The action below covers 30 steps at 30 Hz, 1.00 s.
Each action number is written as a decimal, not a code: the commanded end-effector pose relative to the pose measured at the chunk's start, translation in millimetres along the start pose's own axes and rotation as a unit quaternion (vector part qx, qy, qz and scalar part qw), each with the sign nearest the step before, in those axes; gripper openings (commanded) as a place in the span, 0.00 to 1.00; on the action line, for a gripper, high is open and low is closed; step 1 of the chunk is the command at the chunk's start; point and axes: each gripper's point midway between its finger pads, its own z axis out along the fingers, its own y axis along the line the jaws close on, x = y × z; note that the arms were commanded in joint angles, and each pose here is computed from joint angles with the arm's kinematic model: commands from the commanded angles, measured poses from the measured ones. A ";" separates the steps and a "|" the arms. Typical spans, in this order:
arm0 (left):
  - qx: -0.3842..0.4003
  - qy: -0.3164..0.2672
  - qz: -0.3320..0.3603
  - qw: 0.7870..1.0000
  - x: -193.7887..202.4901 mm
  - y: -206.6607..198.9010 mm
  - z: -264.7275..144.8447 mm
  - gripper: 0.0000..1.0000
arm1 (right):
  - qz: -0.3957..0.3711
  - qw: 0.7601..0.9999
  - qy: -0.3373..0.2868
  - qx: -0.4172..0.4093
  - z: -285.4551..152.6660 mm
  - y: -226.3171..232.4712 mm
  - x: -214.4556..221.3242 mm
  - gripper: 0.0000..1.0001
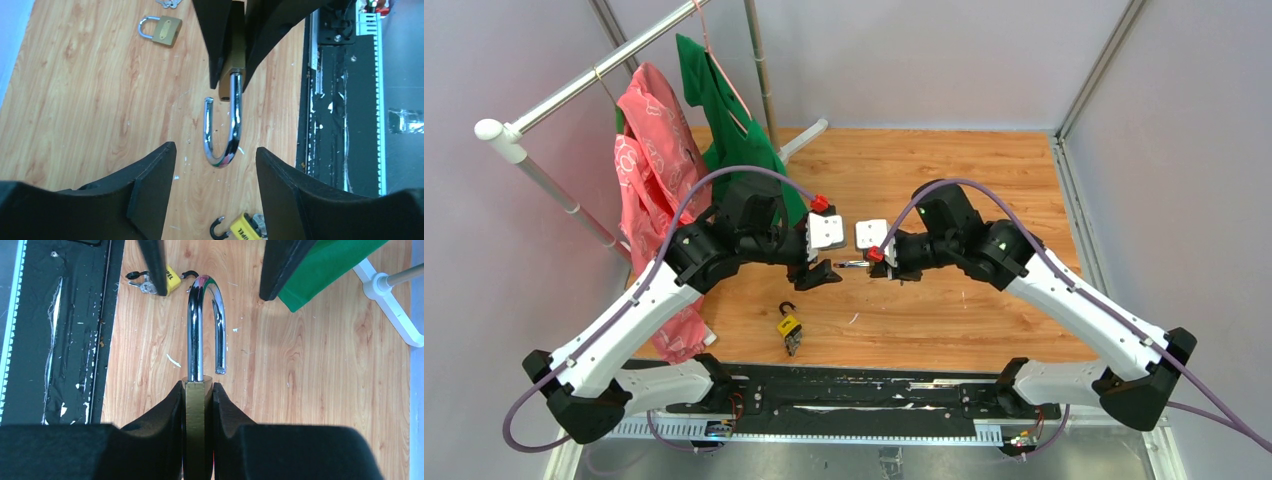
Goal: Lock with the key
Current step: Pick up the lock from the center of the board.
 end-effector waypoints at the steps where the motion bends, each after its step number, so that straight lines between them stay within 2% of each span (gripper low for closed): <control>1: 0.014 -0.019 -0.004 1.000 -7.3 -6.5 7.5 0.64 | -0.028 0.998 -0.036 0.032 -10.4 -16.3 -33.7 0.00; 3: 0.010 -0.020 -0.008 1.000 -8.1 -4.6 8.6 0.50 | -0.028 0.998 -0.045 0.032 -10.6 -17.1 -38.1 0.00; 4: 0.008 -0.020 -0.009 1.000 -8.2 -4.0 9.0 0.47 | -0.027 0.998 -0.049 0.032 -10.7 -17.0 -39.6 0.00; 12: 0.007 -0.017 -0.016 1.000 -3.7 -3.2 14.9 0.46 | -0.027 0.997 -0.069 0.028 -10.9 -18.1 -51.3 0.00; 13: 0.004 -0.020 -0.021 1.000 -5.5 -2.6 14.7 0.36 | -0.027 0.997 -0.070 0.027 -10.5 -17.8 -51.2 0.00; 15: -0.005 -0.028 -0.027 0.999 -9.7 0.5 14.3 0.03 | -0.027 0.997 -0.068 0.025 -9.3 -16.9 -49.3 0.00; 18: -0.022 -0.048 -0.045 0.998 -20.0 4.7 11.4 0.00 | -0.019 0.997 -0.067 0.020 -7.3 -14.1 -46.0 0.00; 19: -0.025 -0.057 -0.056 0.997 -23.8 5.2 10.6 0.00 | -0.015 0.997 -0.066 0.022 -6.6 -14.3 -44.8 0.03; 20: -0.024 -0.069 -0.066 0.995 -27.7 5.0 9.5 0.00 | -0.010 0.997 -0.066 0.024 -7.0 -14.7 -43.7 0.16; 22: -0.026 -0.104 -0.089 0.990 -39.8 8.4 3.7 0.00 | 0.006 0.997 -0.067 0.035 -9.6 -17.8 -38.9 0.49; 24: -0.024 -0.151 -0.121 0.981 -55.8 16.1 -4.2 0.00 | 0.032 0.995 -0.081 0.055 -16.0 -24.9 -32.7 0.70; 26: -0.021 -0.202 -0.135 0.970 -76.7 23.6 -15.0 0.00 | 0.061 0.988 -0.122 0.068 -27.0 -30.1 -30.7 0.73; 30: 0.004 -0.234 -0.130 0.964 -88.1 15.3 -20.4 0.00 | 0.099 0.962 -0.245 0.066 -44.8 -28.1 -37.2 0.74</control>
